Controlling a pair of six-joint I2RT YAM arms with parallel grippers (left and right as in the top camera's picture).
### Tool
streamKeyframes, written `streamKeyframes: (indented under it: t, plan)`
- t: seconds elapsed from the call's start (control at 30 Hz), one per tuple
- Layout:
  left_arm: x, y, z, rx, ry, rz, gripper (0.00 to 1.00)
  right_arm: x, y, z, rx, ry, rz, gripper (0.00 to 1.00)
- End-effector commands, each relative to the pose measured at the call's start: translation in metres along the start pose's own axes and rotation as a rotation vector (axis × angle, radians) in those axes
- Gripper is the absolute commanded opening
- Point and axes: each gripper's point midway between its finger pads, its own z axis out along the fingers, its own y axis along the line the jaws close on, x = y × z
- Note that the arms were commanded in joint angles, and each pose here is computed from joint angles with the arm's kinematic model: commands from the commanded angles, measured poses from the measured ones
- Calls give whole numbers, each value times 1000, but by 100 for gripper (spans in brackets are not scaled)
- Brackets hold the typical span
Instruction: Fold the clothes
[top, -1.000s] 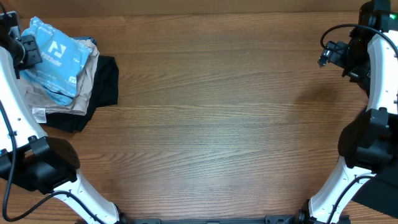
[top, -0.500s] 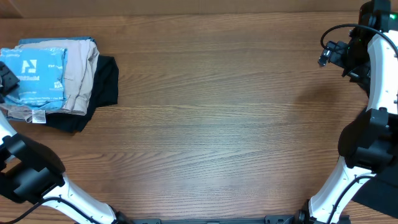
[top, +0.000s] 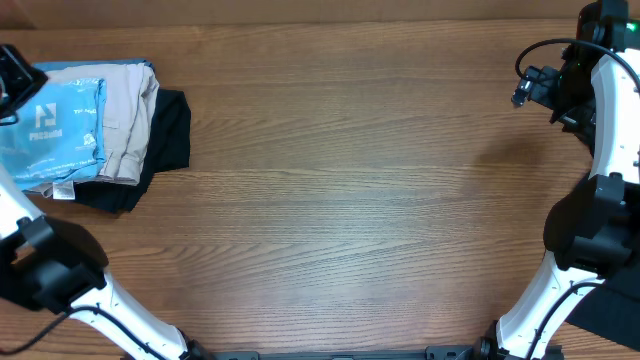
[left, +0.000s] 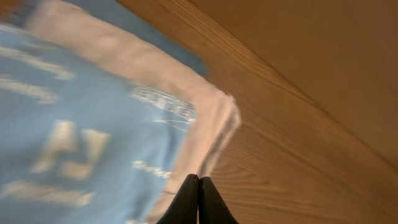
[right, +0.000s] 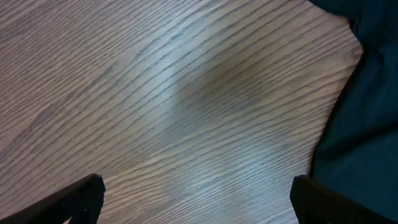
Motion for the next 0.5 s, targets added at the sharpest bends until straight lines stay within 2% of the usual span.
streamKeyframes:
  t: [0.0, 0.13, 0.2, 0.27, 0.3, 0.37, 0.47]
  plan:
    - [29, -11, 56, 202, 165, -26, 4, -4, 0, -9, -2, -29, 5, 100]
    - [58, 15, 102, 203, 296, -86, 4, -4, 0, -9, -2, -29, 5, 100]
    - [59, 5, 104, 280, 301, -92, 4, -4, 0, -9, -2, -29, 5, 100]
    - [51, -22, 90, 413, 278, -92, 4, -4, 0, -9, -2, -29, 5, 100]
    - [48, -28, 85, 429, 272, -91, 4, -4, 0, -9, -2, -29, 5, 100]
    - [46, -56, 71, 435, 256, -44, 4, -4, 0, -9, -2, -29, 5, 100]
    - [55, -107, 61, 362, 243, 45, 4, -4, 0, -9, -2, -29, 5, 100]
